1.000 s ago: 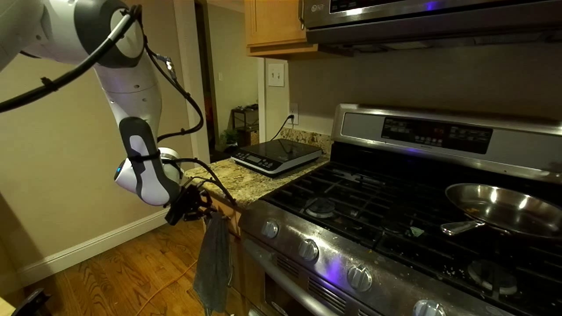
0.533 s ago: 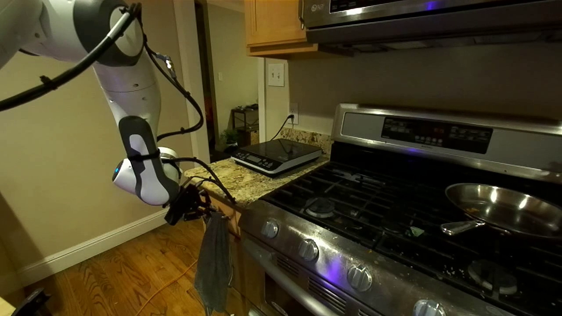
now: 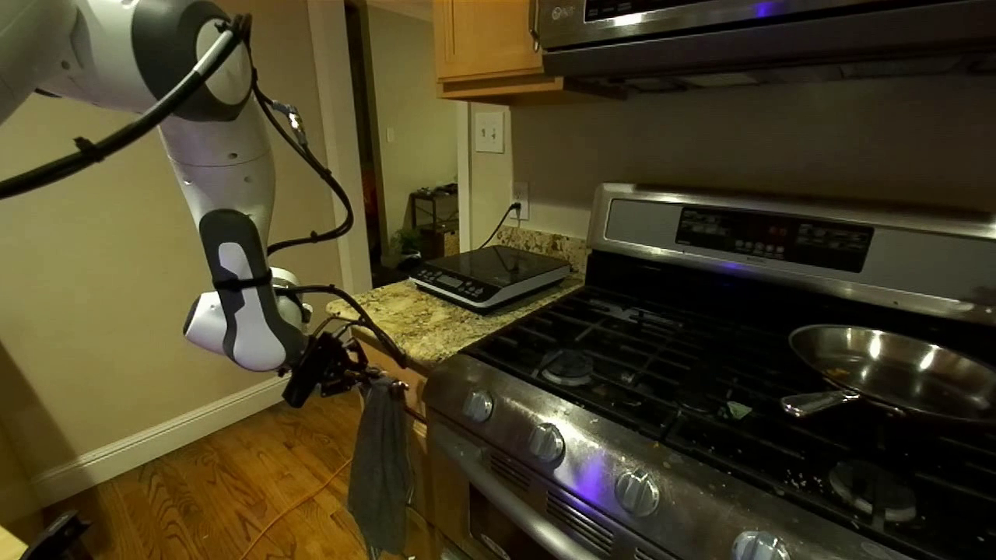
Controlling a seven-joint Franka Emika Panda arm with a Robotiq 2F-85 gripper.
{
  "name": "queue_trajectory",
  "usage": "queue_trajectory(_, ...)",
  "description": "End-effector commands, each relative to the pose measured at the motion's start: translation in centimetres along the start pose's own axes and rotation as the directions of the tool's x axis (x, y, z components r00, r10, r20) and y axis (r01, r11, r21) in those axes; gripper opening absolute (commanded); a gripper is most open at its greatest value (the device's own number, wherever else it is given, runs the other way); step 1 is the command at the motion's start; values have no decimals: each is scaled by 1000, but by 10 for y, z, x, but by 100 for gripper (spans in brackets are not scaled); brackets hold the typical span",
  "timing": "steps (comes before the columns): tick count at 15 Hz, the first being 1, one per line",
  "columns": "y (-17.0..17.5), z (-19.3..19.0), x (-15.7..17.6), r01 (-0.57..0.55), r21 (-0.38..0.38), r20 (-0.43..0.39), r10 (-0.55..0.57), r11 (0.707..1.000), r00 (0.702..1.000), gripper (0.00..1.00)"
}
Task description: Open the first top drawer
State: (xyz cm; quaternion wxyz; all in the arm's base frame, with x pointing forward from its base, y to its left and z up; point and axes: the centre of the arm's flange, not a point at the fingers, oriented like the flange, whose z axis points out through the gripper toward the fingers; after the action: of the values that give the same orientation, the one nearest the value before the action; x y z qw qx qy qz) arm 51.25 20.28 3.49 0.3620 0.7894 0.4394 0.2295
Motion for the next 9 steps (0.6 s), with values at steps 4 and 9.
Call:
queue_trajectory(4, -100, -70, -31, 54, 150, -25, -50, 987, 998, 8)
queue_trajectory(9, -109, -85, -29, 94, 148, -45, -88, 985, 995, 38)
